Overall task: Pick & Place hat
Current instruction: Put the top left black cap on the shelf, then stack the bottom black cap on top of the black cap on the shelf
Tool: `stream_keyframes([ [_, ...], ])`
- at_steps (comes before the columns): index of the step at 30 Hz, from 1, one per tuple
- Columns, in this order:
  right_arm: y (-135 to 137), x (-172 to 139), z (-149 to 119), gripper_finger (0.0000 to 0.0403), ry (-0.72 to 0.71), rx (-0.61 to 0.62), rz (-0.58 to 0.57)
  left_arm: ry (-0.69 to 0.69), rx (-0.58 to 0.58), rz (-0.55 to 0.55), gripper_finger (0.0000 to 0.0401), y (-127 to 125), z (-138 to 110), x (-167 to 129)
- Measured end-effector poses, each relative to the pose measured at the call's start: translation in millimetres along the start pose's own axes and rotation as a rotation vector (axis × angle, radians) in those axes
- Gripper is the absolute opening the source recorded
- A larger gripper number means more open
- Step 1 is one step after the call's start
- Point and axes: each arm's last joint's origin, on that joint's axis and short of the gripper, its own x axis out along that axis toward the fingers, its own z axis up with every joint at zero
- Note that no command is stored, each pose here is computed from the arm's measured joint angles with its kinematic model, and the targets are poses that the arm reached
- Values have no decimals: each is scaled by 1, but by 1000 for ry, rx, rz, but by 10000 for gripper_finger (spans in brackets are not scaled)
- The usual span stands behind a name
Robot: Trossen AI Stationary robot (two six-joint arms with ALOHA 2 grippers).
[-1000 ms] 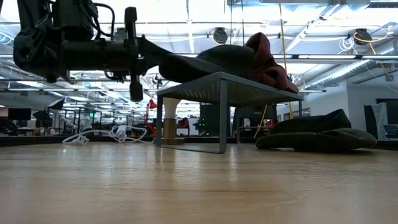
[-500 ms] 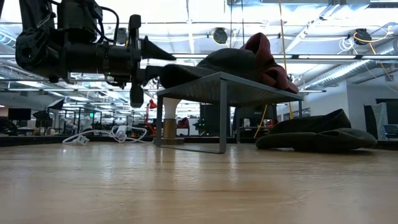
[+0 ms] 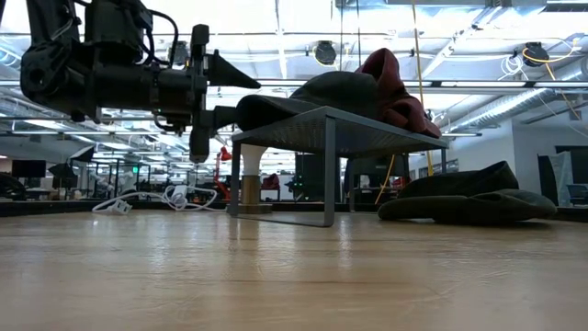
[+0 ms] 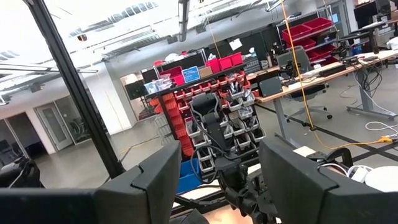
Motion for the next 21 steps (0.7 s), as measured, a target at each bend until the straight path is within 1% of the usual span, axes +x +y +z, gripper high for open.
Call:
stream_keyframes([
  [4,0,0,0,210,1,17,3,-5,-5,0,209,0,-4,-5],
  [7,0,0,0,210,2,21,3,-43,-4,-2,209,0,-5,-14],
  [10,0,0,0,210,2,20,3,-84,-4,-44,209,-6,-5,-27],
  [13,0,0,0,210,4,18,3,-76,7,-33,209,-7,-7,-41],
  [16,0,0,-1,210,6,17,2,-67,15,-55,209,-14,-12,-53],
  [21,0,0,-1,210,5,29,2,-30,61,-89,209,-25,-20,-70],
])
